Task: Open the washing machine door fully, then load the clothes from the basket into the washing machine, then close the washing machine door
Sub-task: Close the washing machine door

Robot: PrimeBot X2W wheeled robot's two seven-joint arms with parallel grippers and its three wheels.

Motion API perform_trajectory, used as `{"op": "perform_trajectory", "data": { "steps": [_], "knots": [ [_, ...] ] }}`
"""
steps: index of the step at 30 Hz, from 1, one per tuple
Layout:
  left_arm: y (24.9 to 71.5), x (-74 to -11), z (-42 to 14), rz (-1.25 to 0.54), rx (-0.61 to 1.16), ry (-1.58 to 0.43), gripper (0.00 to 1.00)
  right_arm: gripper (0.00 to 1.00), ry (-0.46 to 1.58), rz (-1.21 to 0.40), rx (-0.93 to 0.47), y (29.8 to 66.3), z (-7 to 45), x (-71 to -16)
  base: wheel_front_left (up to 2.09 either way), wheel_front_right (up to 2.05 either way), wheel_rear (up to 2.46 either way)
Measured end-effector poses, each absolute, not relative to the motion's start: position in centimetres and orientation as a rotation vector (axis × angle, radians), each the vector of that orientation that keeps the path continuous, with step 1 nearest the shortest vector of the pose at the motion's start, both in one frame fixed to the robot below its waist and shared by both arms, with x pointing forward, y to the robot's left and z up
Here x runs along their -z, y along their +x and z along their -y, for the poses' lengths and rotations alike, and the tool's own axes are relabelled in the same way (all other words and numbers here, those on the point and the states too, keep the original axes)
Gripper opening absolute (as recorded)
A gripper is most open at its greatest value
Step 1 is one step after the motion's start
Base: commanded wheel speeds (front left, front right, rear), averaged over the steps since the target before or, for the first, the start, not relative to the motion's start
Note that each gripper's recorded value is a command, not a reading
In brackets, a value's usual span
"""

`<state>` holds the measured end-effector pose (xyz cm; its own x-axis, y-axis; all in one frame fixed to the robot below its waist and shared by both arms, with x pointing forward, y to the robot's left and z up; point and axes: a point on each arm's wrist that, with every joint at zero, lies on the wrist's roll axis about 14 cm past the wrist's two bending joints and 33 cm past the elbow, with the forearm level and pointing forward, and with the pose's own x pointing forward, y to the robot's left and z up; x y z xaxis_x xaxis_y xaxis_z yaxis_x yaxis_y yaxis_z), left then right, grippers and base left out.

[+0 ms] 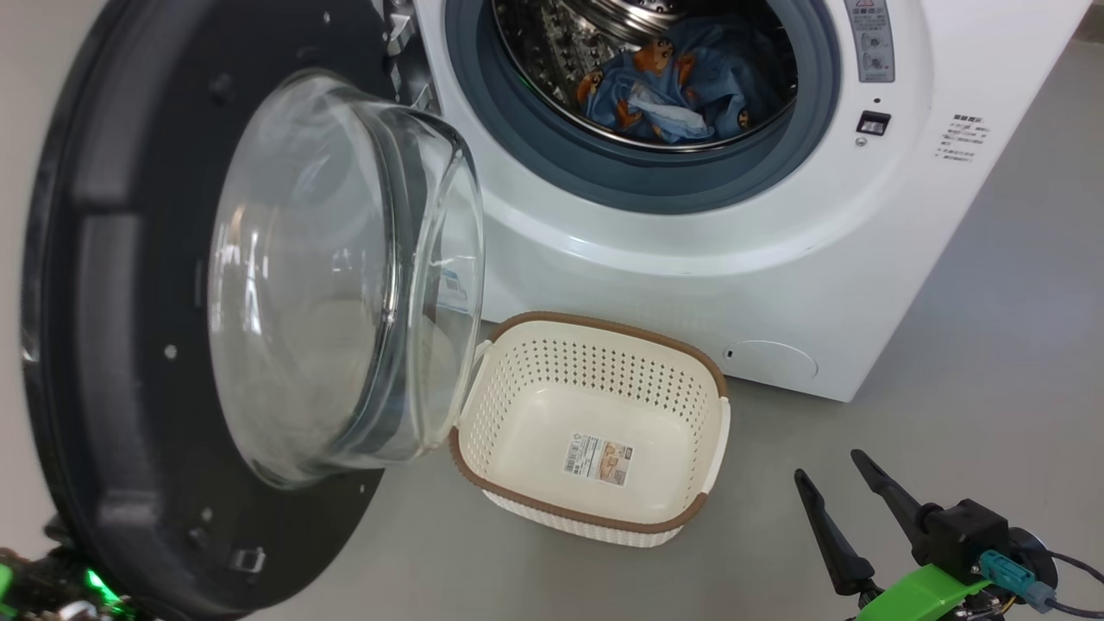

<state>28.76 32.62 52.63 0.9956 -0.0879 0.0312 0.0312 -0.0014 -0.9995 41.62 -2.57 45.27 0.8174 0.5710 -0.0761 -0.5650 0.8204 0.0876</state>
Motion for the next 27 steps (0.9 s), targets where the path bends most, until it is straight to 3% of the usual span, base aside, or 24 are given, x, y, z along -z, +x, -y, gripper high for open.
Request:
{"op": "perform_trajectory", "data": {
  "steps": [14, 27],
  "knots": [
    [30.8, -54.3, -26.0, -0.139, 0.302, -1.536, 0.00, 1.00, 0.087, -0.083, -0.555, 41.2, 3.6, -46.1, 0.00, 0.00, 0.00],
    [34.3, -55.1, -16.1, -0.283, 0.506, -1.543, 0.00, 1.00, 0.100, -0.061, -0.435, 40.4, 7.4, -46.9, 0.00, 0.00, 0.00]
  ]
}}
